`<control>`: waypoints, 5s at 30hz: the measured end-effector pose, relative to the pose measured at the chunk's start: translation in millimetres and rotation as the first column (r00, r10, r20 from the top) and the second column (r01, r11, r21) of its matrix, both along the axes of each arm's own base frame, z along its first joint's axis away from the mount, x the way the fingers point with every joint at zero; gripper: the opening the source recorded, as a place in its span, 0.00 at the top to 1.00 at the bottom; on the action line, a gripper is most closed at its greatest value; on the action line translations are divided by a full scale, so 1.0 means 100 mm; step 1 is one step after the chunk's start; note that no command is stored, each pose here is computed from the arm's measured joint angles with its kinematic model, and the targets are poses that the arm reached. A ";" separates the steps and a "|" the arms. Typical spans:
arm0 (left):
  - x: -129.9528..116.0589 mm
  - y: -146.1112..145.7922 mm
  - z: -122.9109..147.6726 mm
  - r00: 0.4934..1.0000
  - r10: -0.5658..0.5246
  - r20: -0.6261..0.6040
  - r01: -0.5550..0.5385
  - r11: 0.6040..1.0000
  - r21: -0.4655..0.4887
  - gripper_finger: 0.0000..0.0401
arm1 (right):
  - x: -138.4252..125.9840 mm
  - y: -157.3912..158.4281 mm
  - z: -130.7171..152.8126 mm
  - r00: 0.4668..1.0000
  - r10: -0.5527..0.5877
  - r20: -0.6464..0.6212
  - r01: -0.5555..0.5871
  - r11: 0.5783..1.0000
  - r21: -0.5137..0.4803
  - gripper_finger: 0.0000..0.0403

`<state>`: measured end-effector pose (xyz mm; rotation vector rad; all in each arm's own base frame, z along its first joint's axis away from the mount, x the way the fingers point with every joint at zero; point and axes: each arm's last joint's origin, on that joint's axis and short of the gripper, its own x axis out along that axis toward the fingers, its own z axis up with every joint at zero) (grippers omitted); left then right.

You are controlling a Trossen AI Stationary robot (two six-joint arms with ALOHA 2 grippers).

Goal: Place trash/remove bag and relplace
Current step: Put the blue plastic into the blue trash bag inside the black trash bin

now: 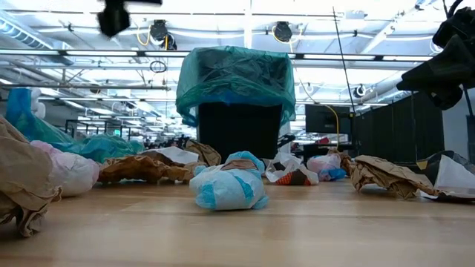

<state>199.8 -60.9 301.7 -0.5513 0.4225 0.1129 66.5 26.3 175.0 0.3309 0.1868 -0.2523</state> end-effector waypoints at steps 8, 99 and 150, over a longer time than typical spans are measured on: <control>0.38 -0.31 0.31 0.992 -0.066 -0.104 0.077 0.992 0.102 1.00 | 0.00 0.00 0.00 1.000 0.000 0.000 0.000 1.000 0.000 0.70; 1.92 -1.04 -1.44 0.584 -0.489 -0.648 0.778 0.563 0.277 0.98 | 0.00 0.00 0.00 1.000 0.000 0.000 0.000 1.000 0.000 0.70; 1.07 1.64 0.78 0.939 0.306 -0.154 -0.229 0.894 0.385 0.83 | 0.00 0.00 0.00 1.000 0.000 0.000 0.000 1.000 0.000 0.70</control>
